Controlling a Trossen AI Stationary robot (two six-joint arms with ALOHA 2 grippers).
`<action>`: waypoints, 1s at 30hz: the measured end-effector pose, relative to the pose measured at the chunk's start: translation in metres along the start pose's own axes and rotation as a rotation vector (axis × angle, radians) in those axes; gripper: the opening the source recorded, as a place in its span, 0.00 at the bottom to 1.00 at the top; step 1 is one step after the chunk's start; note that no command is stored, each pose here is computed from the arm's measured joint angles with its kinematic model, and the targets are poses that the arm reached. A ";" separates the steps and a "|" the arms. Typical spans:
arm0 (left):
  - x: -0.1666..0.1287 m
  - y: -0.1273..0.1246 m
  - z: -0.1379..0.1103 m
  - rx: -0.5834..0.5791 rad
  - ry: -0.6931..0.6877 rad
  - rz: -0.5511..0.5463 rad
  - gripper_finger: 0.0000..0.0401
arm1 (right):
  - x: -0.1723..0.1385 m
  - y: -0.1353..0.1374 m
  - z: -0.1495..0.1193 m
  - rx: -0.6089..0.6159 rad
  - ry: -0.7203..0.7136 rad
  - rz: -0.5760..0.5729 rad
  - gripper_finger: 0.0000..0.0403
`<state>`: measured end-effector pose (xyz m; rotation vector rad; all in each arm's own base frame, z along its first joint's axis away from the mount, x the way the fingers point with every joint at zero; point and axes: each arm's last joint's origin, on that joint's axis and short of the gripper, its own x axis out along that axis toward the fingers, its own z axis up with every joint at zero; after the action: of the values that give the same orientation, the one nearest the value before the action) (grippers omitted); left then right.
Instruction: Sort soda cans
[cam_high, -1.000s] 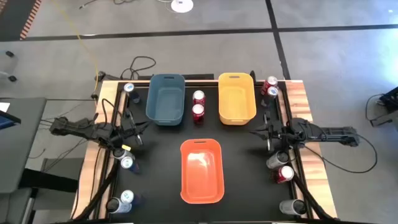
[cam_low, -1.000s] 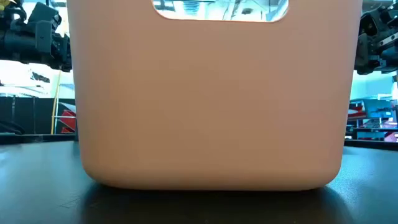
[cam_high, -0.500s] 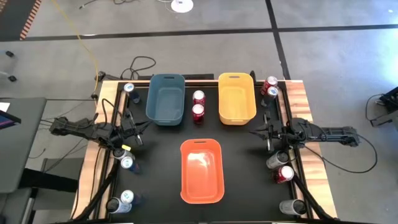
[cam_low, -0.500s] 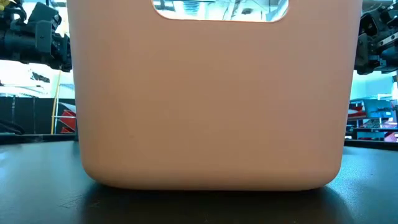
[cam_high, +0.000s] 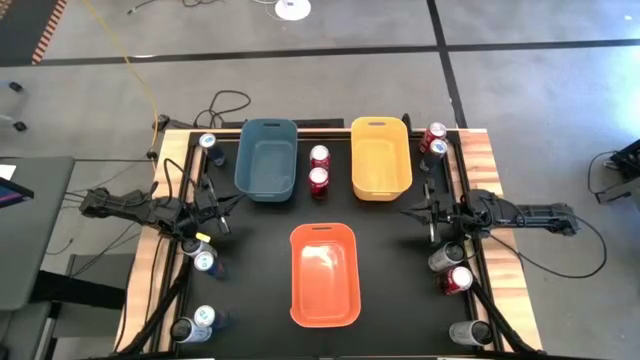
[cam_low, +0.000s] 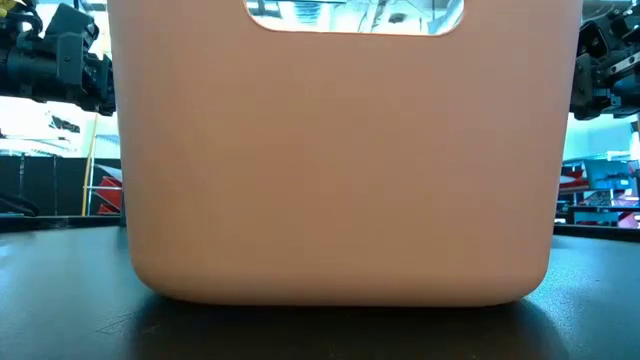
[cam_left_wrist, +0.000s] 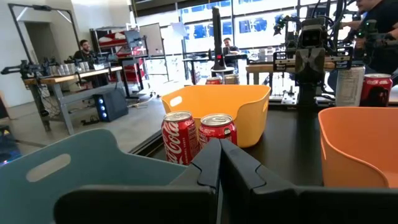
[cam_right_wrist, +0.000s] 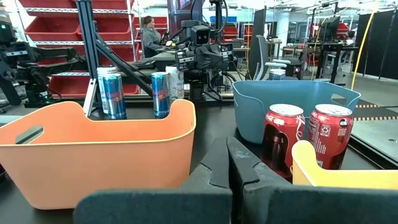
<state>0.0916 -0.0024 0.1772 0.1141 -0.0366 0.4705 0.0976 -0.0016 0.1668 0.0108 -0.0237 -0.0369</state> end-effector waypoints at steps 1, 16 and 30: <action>0.000 0.000 0.000 0.000 0.000 0.000 0.01 | 0.000 0.000 0.000 0.000 0.000 0.000 0.00; 0.000 0.000 0.001 -0.066 -0.008 0.000 0.01 | 0.000 0.000 0.000 -0.003 0.000 0.000 0.00; -0.001 0.003 0.016 -0.224 -0.088 -0.031 0.01 | 0.000 0.000 0.004 -0.013 -0.044 -0.003 0.00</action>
<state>0.0890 -0.0026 0.1936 -0.0850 -0.1730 0.4276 0.0974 -0.0017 0.1710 -0.0033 -0.0672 -0.0402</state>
